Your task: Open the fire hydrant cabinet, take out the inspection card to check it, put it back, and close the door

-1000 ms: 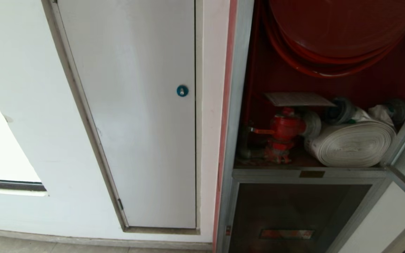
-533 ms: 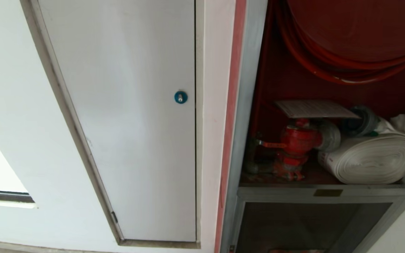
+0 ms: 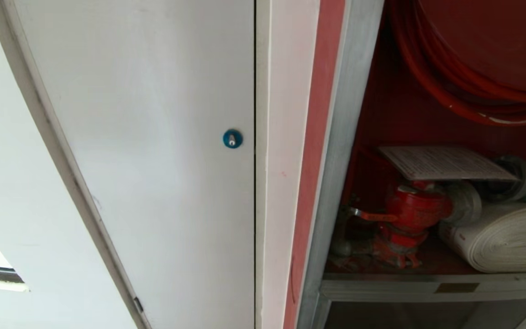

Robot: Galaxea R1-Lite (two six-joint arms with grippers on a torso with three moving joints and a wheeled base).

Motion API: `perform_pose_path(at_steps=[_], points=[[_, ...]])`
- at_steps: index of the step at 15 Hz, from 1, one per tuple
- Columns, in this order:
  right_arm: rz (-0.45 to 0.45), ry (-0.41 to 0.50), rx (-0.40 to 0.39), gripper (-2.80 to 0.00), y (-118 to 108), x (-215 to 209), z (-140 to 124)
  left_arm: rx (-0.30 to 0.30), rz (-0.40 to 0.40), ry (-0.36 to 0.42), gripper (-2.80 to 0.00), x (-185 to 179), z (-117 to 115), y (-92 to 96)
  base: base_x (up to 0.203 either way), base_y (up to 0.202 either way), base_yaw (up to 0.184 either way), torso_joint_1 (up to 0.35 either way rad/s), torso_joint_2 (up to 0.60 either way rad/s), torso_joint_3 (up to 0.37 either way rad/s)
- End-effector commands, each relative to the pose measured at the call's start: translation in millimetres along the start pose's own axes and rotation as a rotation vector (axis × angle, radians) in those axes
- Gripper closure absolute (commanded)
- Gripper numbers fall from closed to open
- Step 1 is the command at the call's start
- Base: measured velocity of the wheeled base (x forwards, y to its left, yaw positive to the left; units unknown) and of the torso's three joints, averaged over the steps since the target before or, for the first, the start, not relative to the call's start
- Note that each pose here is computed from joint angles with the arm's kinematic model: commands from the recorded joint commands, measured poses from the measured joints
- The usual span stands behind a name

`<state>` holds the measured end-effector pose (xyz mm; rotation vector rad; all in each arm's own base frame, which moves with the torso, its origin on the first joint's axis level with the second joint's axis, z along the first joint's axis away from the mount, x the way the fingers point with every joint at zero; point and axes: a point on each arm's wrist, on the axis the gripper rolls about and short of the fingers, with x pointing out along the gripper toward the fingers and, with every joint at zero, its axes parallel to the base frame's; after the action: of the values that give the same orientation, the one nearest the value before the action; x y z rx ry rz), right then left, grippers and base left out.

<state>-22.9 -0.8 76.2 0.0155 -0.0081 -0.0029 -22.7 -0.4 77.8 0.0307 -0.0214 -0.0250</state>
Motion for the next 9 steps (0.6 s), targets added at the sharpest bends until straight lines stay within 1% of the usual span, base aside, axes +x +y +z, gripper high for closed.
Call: perform_pose_path(at_steps=[1, 3, 4, 9], points=[[0.000, 0.003, 0.004, 0.00, -0.1, 0.3, -0.8, 0.000, -0.001, 0.012, 0.00, 0.9, -3.3, -0.1, 0.196, 0.000, -0.004, 0.004, 0.00, 0.002], [0.000, 0.003, 0.008, 0.00, -0.1, 0.3, -0.8, -0.002, 0.000, 0.010, 0.00, 0.9, -3.2, -0.1, 0.172, 0.000, -0.002, 0.003, 0.00, 0.001], [-0.001, 0.003, 0.008, 0.00, -0.1, 0.3, -0.8, 0.000, 0.000, 0.010, 0.00, 0.9, -3.2, -0.1, 0.062, 0.000, -0.006, 0.022, 0.01, -0.003], [0.000, 0.003, 0.001, 0.00, -0.1, 0.3, -0.8, -0.002, 0.000, 0.010, 0.00, 0.9, -3.2, -0.1, 0.000, 0.000, 0.000, 0.000, 0.00, 0.000]])
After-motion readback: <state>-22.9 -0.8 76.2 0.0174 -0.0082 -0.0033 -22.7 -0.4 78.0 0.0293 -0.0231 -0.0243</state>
